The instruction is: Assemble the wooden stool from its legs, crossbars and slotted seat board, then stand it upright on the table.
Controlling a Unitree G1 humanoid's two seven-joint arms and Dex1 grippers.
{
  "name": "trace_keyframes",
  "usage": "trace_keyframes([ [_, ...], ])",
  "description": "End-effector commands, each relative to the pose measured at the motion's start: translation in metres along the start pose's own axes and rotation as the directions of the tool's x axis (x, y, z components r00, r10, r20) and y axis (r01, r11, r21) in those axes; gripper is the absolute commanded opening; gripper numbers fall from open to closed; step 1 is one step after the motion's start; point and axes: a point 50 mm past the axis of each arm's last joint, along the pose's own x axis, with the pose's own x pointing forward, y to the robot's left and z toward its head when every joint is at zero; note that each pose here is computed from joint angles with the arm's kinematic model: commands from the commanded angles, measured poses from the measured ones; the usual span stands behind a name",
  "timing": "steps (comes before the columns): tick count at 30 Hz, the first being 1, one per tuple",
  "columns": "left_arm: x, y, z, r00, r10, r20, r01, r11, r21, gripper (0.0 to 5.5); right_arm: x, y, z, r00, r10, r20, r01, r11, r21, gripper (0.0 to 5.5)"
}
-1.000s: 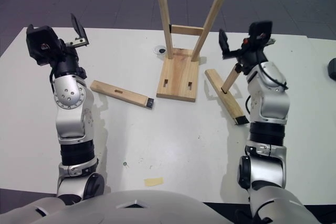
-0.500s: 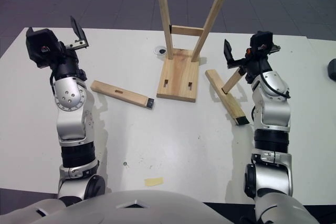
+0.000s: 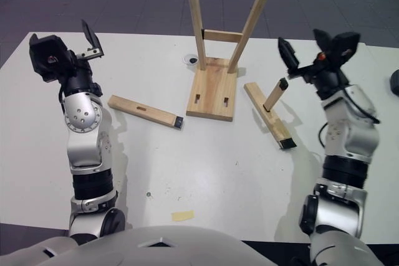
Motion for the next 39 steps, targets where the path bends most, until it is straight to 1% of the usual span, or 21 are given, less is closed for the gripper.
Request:
trace_keyframes([
  [1, -0.006, 0.003, 0.004, 1.000, 0.027, 0.008, -0.027, 1.000, 0.010, 5.40, -0.042, 0.003, -0.028, 0.961, 0.168, -0.222, -0.163, 0.986, 0.040, 5.37],
  [3, -0.008, 0.004, 0.006, 0.999, 0.032, 0.010, -0.032, 0.999, 0.012, 5.40, -0.056, 0.003, -0.039, 0.927, 0.212, -0.310, -0.208, 0.977, 0.048, 5.37],
  [5, -0.010, 0.003, 0.007, 0.999, 0.032, 0.009, -0.032, 0.999, 0.008, 5.40, -0.067, -0.002, -0.049, 0.907, 0.194, -0.374, -0.190, 0.981, 0.049, 5.37],
  [8, -0.010, 0.000, 0.009, 1.000, 0.024, 0.008, -0.024, 1.000, -0.001, 5.40, -0.074, -0.002, -0.070, 0.866, 0.188, -0.464, -0.183, 0.982, 0.056, 5.37],
  [10, -0.010, -0.004, 0.010, 1.000, 0.016, 0.006, -0.016, 1.000, -0.008, 5.40, -0.075, 0.006, -0.084, 0.823, 0.214, -0.526, -0.229, 0.973, 0.037, 5.37],
  [12, -0.010, -0.006, 0.010, 1.000, 0.009, 0.005, -0.009, 1.000, -0.013, 5.40, -0.073, 0.015, -0.091, 0.800, 0.257, -0.542, -0.273, 0.961, 0.053, 5.37],
  [14, -0.010, -0.007, 0.010, 1.000, 0.006, 0.003, -0.006, 1.000, -0.018, 5.40, -0.069, 0.021, -0.101, 0.767, 0.261, -0.586, -0.299, 0.954, 0.035, 5.37],
  [16, -0.010, -0.008, 0.010, 1.000, 0.003, 0.000, -0.003, 1.000, -0.022, 5.40, -0.065, 0.025, -0.112, 0.747, 0.234, -0.622, -0.288, 0.957, 0.014, 5.37],
  [19, -0.010, -0.009, 0.010, 1.000, 0.000, -0.002, 0.000, 1.000, -0.026, 5.40, -0.059, 0.024, -0.120, 0.739, 0.175, -0.650, -0.246, 0.969, -0.018, 4.94],
  [21, -0.009, -0.009, 0.011, 1.000, 0.004, -0.002, -0.004, 1.000, -0.028, 5.40, -0.060, 0.021, -0.123, 0.714, 0.150, -0.684, -0.236, 0.971, -0.034, 4.59],
  [24, -0.009, -0.008, 0.012, 1.000, 0.008, -0.002, -0.008, 0.999, -0.032, 5.40, -0.062, 0.013, -0.124, 0.690, 0.123, -0.713, -0.192, 0.981, -0.016, 4.20],
  [26, -0.008, -0.008, 0.012, 1.000, 0.008, -0.002, -0.008, 0.999, -0.032, 5.40, -0.064, 0.011, -0.122, 0.664, 0.160, -0.731, -0.196, 0.980, 0.036, 3.93],
  [30, -0.008, -0.010, 0.013, 1.000, 0.005, -0.001, -0.005, 0.999, -0.037, 5.40, -0.066, 0.007, -0.121, 0.619, 0.168, -0.767, -0.189, 0.980, 0.062, 3.37],
  [31, -0.008, -0.011, 0.013, 1.000, 0.001, -0.003, -0.001, 0.999, -0.040, 5.40, -0.067, 0.006, -0.120, 0.615, 0.173, -0.769, -0.197, 0.978, 0.063, 3.16],
  [35, -0.008, -0.011, 0.012, 1.000, -0.007, -0.023, 0.005, 0.999, -0.051, 5.40, -0.064, 0.005, -0.116, 0.602, 0.198, -0.773, -0.227, 0.971, 0.072, 2.62],
  [38, -0.007, -0.012, 0.011, 0.999, -0.010, -0.034, 0.008, 0.998, -0.055, 5.40, -0.058, 0.006, -0.110, 0.610, 0.221, -0.761, -0.257, 0.964, 0.073, 2.12],
  [39, -0.007, -0.012, 0.011, 0.999, -0.013, -0.037, 0.011, 0.998, -0.056, 5.40, -0.056, 0.006, -0.108, 0.615, 0.222, -0.757, -0.257, 0.964, 0.073, 2.08],
])
